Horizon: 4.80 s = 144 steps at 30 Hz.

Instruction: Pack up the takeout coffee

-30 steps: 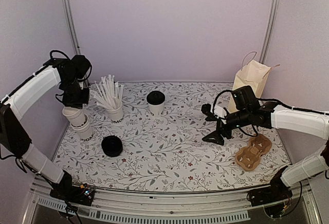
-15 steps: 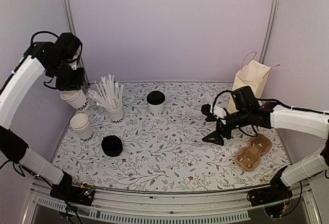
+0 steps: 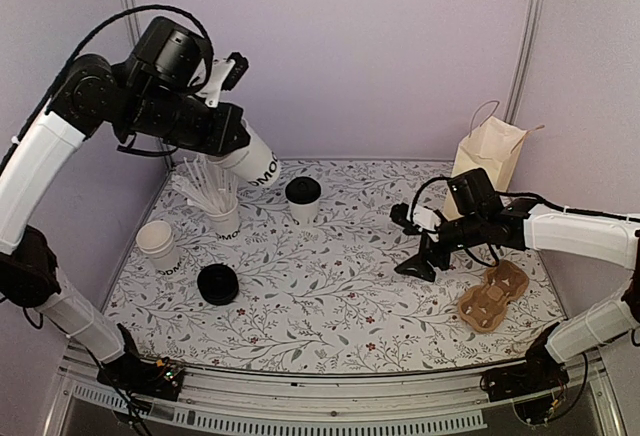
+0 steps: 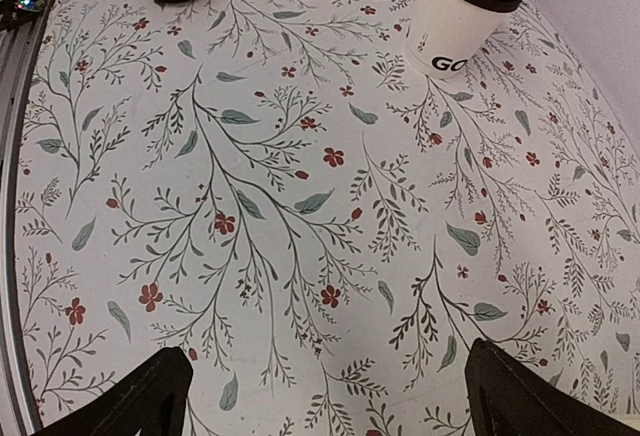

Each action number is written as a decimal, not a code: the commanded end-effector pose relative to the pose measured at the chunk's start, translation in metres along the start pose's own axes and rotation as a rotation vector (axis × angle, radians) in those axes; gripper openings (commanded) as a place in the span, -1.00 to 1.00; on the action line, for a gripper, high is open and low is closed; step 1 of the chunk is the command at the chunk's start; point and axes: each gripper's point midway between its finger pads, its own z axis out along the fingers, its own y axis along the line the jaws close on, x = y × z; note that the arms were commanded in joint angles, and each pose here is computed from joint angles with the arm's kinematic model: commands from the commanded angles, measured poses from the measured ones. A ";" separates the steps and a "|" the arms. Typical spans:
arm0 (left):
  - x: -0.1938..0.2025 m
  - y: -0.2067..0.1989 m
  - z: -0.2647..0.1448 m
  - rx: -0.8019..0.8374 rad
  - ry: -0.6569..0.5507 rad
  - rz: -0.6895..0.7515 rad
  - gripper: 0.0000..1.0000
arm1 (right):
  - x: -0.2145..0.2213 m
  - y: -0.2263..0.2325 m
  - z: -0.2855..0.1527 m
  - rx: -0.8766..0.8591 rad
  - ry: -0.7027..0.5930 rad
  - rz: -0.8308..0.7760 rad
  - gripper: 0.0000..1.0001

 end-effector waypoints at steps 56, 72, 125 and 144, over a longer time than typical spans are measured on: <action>0.179 -0.016 0.135 -0.163 0.479 0.097 -0.09 | 0.019 -0.103 -0.038 0.572 0.081 -0.058 0.98; 0.245 0.150 0.114 -0.428 0.431 -0.350 0.21 | 0.017 -0.097 -0.037 0.536 0.073 -0.053 0.98; 0.295 0.173 0.155 -0.440 0.597 -0.360 -0.47 | 0.025 -0.085 -0.021 0.445 0.087 -0.051 0.98; 0.297 0.171 0.156 -0.430 0.597 -0.367 -0.74 | 0.027 -0.085 -0.020 0.442 0.094 -0.049 0.98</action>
